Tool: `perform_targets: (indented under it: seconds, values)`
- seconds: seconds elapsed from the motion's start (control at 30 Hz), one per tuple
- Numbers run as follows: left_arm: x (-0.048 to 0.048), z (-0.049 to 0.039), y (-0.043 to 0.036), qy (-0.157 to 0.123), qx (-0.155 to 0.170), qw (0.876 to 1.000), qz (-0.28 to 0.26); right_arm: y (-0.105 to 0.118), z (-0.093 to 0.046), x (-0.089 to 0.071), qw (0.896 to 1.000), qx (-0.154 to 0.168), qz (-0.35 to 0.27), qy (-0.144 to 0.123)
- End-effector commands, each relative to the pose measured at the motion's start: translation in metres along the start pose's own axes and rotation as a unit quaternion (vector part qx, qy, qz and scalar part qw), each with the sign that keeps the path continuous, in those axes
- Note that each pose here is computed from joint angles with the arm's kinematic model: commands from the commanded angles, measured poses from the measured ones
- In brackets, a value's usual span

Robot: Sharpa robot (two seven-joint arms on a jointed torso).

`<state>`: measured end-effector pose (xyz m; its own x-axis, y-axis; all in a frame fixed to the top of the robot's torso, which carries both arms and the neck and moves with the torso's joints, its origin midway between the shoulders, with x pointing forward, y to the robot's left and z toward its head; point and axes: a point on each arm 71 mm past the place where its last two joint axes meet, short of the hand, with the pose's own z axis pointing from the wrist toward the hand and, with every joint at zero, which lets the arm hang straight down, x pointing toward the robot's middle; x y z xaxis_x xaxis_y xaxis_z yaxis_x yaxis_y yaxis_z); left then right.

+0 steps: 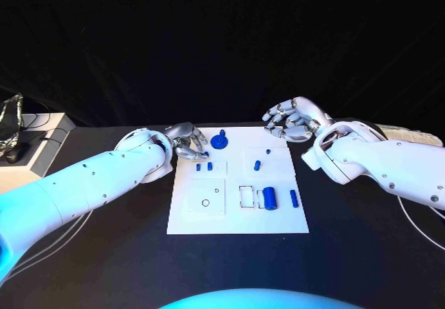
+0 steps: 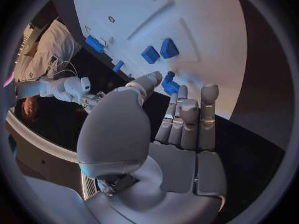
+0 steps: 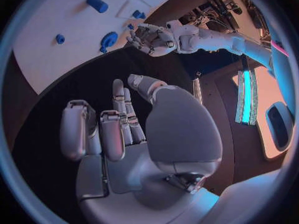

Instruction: Assemble the parts on the task board

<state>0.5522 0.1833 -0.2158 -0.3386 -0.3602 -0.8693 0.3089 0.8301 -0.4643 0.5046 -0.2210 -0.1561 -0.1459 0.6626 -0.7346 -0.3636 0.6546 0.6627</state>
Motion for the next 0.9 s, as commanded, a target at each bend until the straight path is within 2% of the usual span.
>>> perform_targets:
  seconds: [0.03, 0.17, 0.27, 0.37, 0.43, 0.53, 0.57, 0.6, 0.73, 0.9]
  values:
    - [-0.0031, -0.0031, 0.0005, 0.013, 0.003, 1.0, -0.003, -0.002, 0.0, -0.001, 1.0, 0.0, -0.004, 0.003]
    - [-0.0139, -0.0102, 0.0078, 0.01, 0.001, 0.999, -0.048, -0.007, 0.002, -0.003, 1.0, 0.01, -0.014, 0.006]
    - [-0.0232, -0.016, 0.0138, -0.003, 0.003, 0.995, -0.095, -0.01, 0.003, -0.003, 0.999, 0.018, -0.028, 0.012]
    - [-0.0352, -0.0234, 0.0225, -0.027, 0.016, 0.983, -0.179, -0.014, 0.004, -0.002, 0.998, 0.024, -0.059, 0.025]
    - [-0.0422, -0.0283, 0.0286, -0.045, 0.024, 0.97, -0.239, -0.016, 0.006, -0.001, 0.996, 0.027, -0.082, 0.035]
    - [-0.0503, -0.0364, 0.0395, -0.068, 0.031, 0.939, -0.337, -0.019, 0.008, 0.001, 0.99, 0.032, -0.128, 0.055]
    - [-0.0521, -0.0394, 0.0434, -0.073, 0.032, 0.925, -0.372, -0.02, 0.009, 0.002, 0.987, 0.033, -0.147, 0.062]
    - [-0.0531, -0.0425, 0.0471, -0.077, 0.034, 0.911, -0.404, -0.021, 0.01, 0.003, 0.983, 0.033, -0.167, 0.069]
    - [-0.0506, -0.0548, 0.0571, -0.083, 0.041, 0.867, -0.489, -0.023, 0.014, 0.007, 0.968, 0.033, -0.233, 0.09]
    - [-0.0454, -0.0654, 0.0605, -0.087, 0.049, 0.85, -0.517, -0.022, 0.017, 0.017, 0.95, 0.026, -0.288, 0.114]
